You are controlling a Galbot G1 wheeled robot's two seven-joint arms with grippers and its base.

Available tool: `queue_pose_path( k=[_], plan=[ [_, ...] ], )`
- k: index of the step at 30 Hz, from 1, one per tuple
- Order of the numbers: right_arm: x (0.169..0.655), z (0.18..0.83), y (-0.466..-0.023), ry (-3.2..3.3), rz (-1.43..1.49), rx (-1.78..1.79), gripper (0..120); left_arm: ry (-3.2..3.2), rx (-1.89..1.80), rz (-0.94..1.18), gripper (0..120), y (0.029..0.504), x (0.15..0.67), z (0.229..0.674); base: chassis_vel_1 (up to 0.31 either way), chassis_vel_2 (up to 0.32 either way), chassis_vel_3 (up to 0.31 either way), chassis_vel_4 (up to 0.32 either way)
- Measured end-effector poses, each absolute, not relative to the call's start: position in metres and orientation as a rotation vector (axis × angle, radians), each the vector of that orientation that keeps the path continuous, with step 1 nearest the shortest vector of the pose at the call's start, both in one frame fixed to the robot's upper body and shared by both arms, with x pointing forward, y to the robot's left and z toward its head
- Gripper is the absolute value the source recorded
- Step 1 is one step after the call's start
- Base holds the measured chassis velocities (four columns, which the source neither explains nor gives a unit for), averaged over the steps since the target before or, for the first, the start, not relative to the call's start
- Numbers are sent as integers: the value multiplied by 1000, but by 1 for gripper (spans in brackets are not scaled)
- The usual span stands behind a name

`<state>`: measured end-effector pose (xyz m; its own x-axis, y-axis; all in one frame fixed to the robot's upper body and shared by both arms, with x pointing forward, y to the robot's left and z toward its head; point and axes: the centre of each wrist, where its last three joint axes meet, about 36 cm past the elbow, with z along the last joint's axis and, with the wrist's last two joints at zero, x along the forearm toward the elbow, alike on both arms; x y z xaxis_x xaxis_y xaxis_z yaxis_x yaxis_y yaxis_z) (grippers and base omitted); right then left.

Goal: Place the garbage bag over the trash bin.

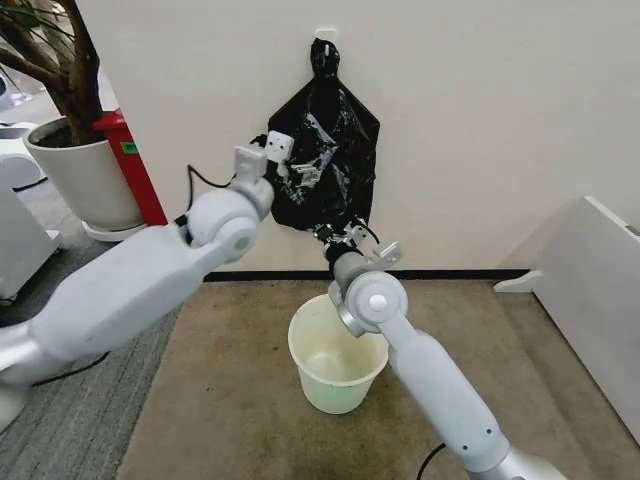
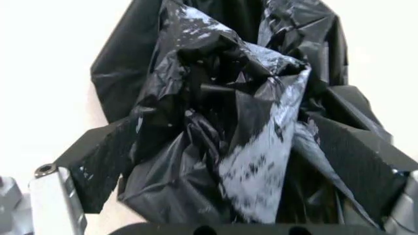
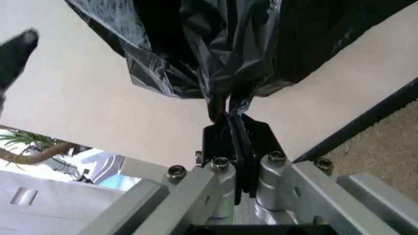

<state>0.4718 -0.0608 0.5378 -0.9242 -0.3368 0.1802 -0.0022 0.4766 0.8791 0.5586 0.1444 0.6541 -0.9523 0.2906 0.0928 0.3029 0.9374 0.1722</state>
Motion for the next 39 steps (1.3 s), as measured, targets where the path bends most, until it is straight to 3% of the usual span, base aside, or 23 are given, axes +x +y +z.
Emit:
queue_pose_path(
  k=[14, 20, 25, 28, 31, 33, 39],
  plan=[
    [470, 532, -66, -2402, -1437, 274, 0, -2963, -350, -317, 98, 107, 587, 668, 0, 0, 0, 0],
    [471, 533, -69, -2406, -1452, 271, 0, -2946, -338, -313, 80, 101, 593, 672, 0, 0, 0, 0],
    [472, 533, -72, -2408, -1459, 272, 0, -2932, -352, -333, 57, 95, 587, 675, 0, 0, 0, 0],
    [472, 533, -72, -2408, -1462, 272, 0, -2927, -365, -333, 51, 91, 584, 677, 0, 0, 0, 0],
    [471, 534, -72, -2409, -1472, 272, 0, -2922, -374, -328, 36, 87, 584, 677, 0, 0, 0, 0],
    [471, 535, -72, -2409, -1475, 272, 0, -2921, -374, -328, 34, 87, 584, 677, 0, 0, 0, 0],
    [468, 535, -77, -2416, -1487, 267, 0, -2918, -374, -321, 8, 88, 586, 676, 0, 0, 0, 0]
  ],
)
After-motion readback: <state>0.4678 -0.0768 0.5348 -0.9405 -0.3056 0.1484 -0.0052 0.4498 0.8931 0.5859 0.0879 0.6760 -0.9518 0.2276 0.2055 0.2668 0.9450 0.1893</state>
